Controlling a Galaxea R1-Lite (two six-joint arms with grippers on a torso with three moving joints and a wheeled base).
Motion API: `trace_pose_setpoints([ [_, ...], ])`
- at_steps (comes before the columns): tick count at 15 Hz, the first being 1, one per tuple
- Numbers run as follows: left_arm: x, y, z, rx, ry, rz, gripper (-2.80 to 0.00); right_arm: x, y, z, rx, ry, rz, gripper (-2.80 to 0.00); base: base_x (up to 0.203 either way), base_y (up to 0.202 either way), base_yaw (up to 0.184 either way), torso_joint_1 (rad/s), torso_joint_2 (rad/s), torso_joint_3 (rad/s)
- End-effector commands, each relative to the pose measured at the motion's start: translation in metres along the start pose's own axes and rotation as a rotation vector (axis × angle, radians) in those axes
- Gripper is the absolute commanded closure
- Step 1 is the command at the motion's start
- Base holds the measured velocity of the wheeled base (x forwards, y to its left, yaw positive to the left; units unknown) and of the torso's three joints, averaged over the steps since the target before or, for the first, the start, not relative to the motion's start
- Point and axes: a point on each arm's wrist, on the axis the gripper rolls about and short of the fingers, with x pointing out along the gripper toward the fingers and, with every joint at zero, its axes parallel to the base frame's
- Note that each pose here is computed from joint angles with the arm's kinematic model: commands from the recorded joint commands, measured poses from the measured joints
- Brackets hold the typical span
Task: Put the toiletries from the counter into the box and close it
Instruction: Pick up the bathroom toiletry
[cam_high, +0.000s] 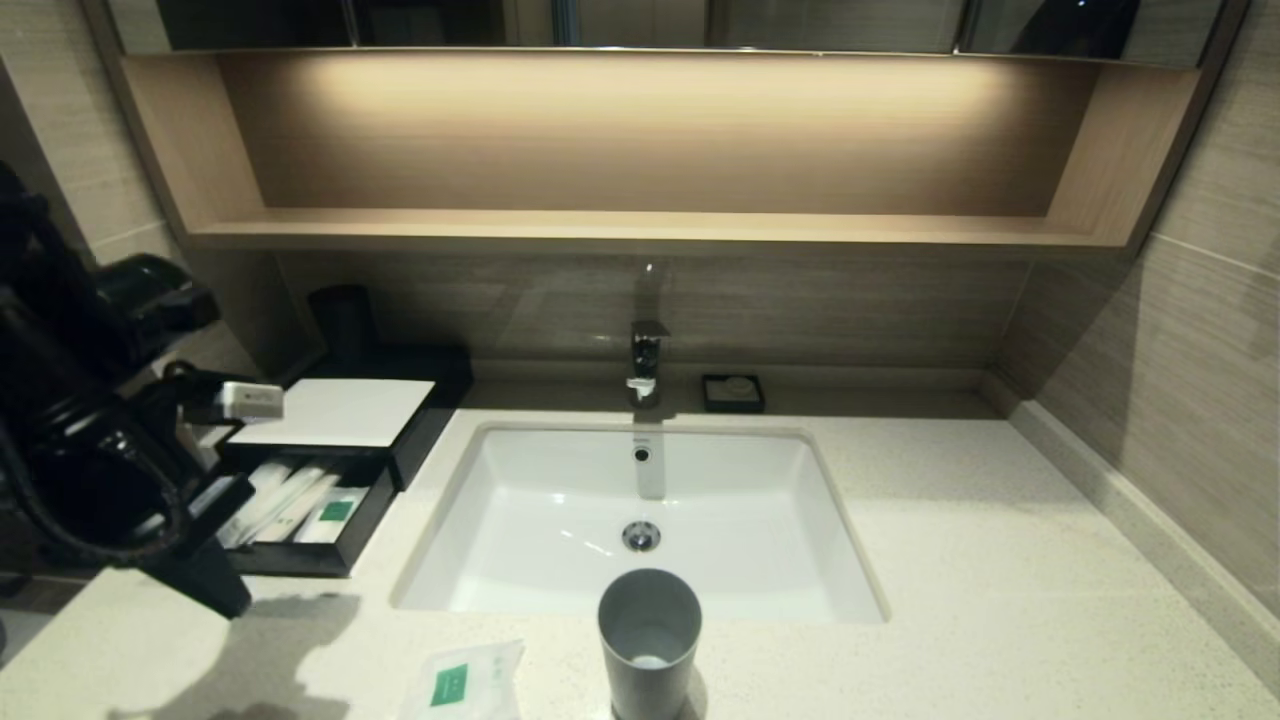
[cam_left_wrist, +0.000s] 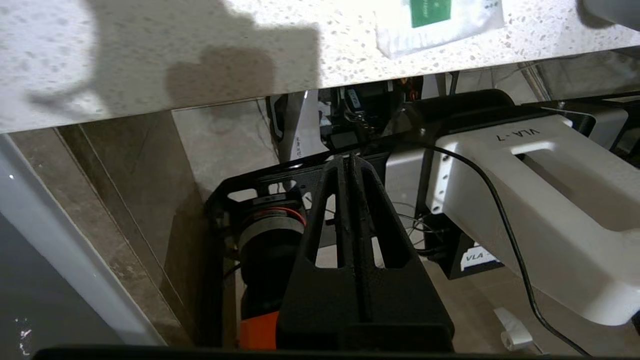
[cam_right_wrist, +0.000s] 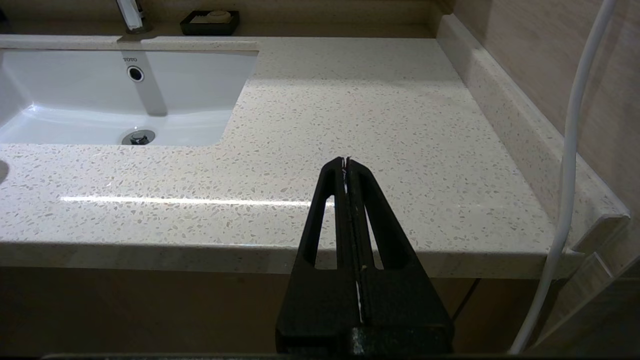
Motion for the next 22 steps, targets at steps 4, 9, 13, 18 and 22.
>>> trace_pose_setpoints([
  [4,0.034,-0.029,-0.005,0.027,0.008,0.009,0.00,0.000,0.000,-0.001,-0.002,0.003,0.000,0.00,0.000,0.000,0.000,0.000,0.00,0.000],
  [9,0.062,-0.053,-0.008,0.079,-0.039,0.028,0.00,0.000,0.000,0.000,0.000,0.002,0.000,0.00,0.000,0.000,0.000,0.000,0.00,0.000],
  [13,0.072,-0.072,-0.015,0.105,-0.036,0.089,0.00,0.000,0.000,-0.001,0.000,0.003,0.000,0.00,0.000,0.000,0.000,0.000,0.00,0.000],
  [18,0.076,-0.073,-0.014,0.108,-0.017,0.097,0.00,0.000,0.000,-0.001,-0.002,0.003,0.000,0.00,0.000,0.000,0.000,0.000,0.00,0.000],
  [22,0.073,-0.075,-0.017,0.120,-0.018,0.095,0.00,0.000,0.000,-0.001,0.000,0.003,0.000,0.00,0.000,0.000,0.000,0.000,0.00,0.000],
])
